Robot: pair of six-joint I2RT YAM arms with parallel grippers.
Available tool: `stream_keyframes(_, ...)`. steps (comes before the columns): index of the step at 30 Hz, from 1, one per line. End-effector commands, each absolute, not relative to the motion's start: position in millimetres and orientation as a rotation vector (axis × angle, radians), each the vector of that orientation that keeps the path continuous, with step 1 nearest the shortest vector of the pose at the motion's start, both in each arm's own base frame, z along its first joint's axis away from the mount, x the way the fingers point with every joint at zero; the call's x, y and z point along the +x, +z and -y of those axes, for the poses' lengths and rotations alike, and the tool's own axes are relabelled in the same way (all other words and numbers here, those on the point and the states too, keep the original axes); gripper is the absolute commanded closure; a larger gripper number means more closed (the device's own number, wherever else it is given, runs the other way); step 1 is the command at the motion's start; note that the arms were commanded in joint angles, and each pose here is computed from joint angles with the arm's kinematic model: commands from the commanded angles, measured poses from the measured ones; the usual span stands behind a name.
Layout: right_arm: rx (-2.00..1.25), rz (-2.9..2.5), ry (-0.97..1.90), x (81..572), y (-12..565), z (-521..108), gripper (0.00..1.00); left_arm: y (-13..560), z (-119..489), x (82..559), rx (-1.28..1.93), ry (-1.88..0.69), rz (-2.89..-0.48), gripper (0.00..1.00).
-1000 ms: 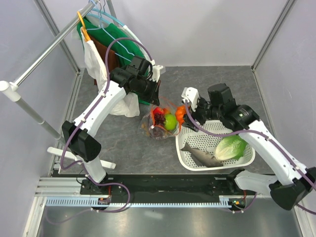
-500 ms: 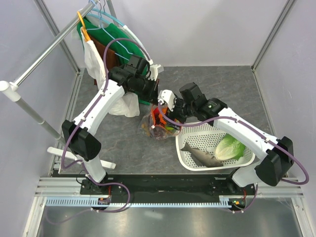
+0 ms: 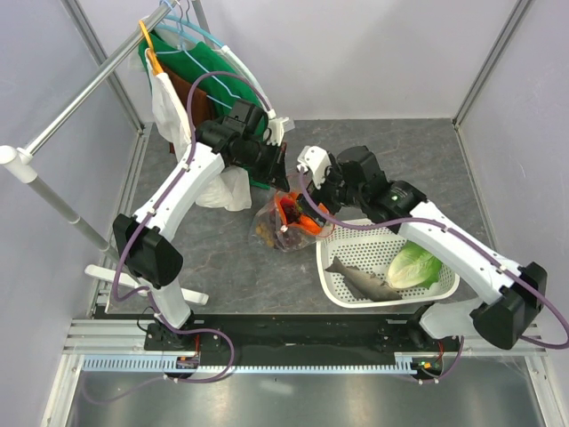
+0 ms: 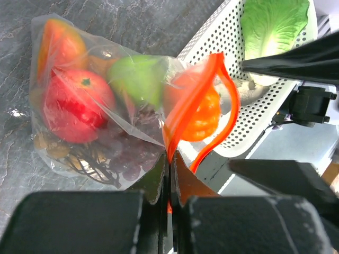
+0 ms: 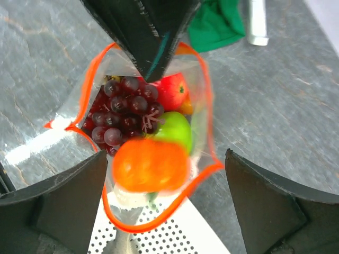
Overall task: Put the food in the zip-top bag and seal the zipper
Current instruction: Place the fake vegetable in the zipper food storage bag, then adjust the zipper food storage bag at the center of the board.
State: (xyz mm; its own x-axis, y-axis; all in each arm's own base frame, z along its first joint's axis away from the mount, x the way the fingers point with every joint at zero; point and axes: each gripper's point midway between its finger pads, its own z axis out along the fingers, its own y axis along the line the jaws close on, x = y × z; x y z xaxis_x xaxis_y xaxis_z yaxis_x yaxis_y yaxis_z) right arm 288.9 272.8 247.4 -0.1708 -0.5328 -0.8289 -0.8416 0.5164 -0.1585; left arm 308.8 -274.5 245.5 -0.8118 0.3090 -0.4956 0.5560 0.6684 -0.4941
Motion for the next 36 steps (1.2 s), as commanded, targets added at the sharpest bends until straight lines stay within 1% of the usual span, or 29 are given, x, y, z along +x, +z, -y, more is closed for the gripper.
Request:
stream_keyframes(1, -0.981, -1.874, 0.364, 290, 269, -252, 0.02, 256, 283, 313, 0.654, -1.006, -2.473, 0.98)
stream_keyframes(4, -0.877, -1.977, 0.358, 287, 256, -237, 0.03, 256, 282, 314, 0.655, -1.001, -2.471, 0.98)
stream_keyframes(8, -0.767, -2.139, 0.423, 276, 232, -219, 0.11, 257, 280, 315, 0.653, -0.998, -2.465, 0.98)
stream_keyframes(9, -0.709, -2.195, 0.456, 276, 224, -214, 0.14, 259, 281, 314, 0.655, -1.008, -2.46, 0.98)
stream_keyframes(10, -0.689, -2.232, 0.478, 273, 217, -211, 0.21, 259, 281, 313, 0.656, -1.01, -2.459, 0.98)
stream_keyframes(12, -0.635, -2.298, 0.518, 273, 203, -205, 0.28, 259, 283, 312, 0.665, -1.031, -2.455, 0.98)
stream_keyframes(13, -0.624, -2.32, 0.586, 268, 201, -210, 0.36, 259, 282, 312, 0.663, -1.031, -2.455, 0.98)
stream_keyframes(15, -0.613, -2.363, 0.643, 265, 190, -214, 0.44, 258, 282, 312, 0.664, -1.028, -2.454, 0.98)
stream_keyframes(16, -0.615, -2.364, 0.711, 261, 191, -221, 0.47, 260, 282, 312, 0.671, -1.023, -2.447, 0.98)
stream_keyframes(18, -0.606, -2.386, 0.771, 257, 186, -227, 0.48, 257, 281, 311, 0.671, -1.016, -2.451, 0.98)
stream_keyframes(19, -0.612, -2.373, 0.811, 258, 188, -233, 0.51, 257, 281, 311, 0.671, -1.014, -2.452, 0.98)
stream_keyframes(22, -0.602, -2.368, 0.92, 256, 191, -247, 0.53, 254, 280, 311, 0.671, -1.012, -2.458, 0.98)
stream_keyframes(23, -0.606, -2.369, 0.952, 255, 191, -251, 0.56, 253, 279, 311, 0.67, -1.01, -2.46, 0.98)
stream_keyframes(24, -0.609, -2.364, 0.956, 256, 191, -252, 0.65, 251, 280, 311, 0.674, -1.01, -2.463, 0.98)
stream_keyframes(25, -0.608, -2.36, 0.955, 258, 191, -252, 0.91, 251, 280, 310, 0.677, -1.011, -2.462, 0.98)
stream_keyframes(26, -0.602, -2.369, 0.96, 259, 190, -252, 1.0, 252, 280, 311, 0.687, -1.008, -2.454, 0.98)
stream_keyframes(29, -0.548, -2.331, 1.0, 263, 214, -252, 1.0, 256, 281, 311, 0.728, -0.997, -2.421, 0.98)
stream_keyframes(33, -0.408, -2.194, 1.214, 262, 283, -269, 1.0, 266, 292, 310, 0.835, -0.94, -2.342, 0.98)
stream_keyframes(35, -0.343, -2.179, 1.216, 262, 290, -266, 1.0, 267, 296, 311, 0.906, -0.888, -2.294, 0.97)
stream_keyframes(36, -0.324, -2.199, 1.215, 260, 283, -265, 1.0, 263, 298, 308, 0.965, -0.846, -2.274, 0.96)
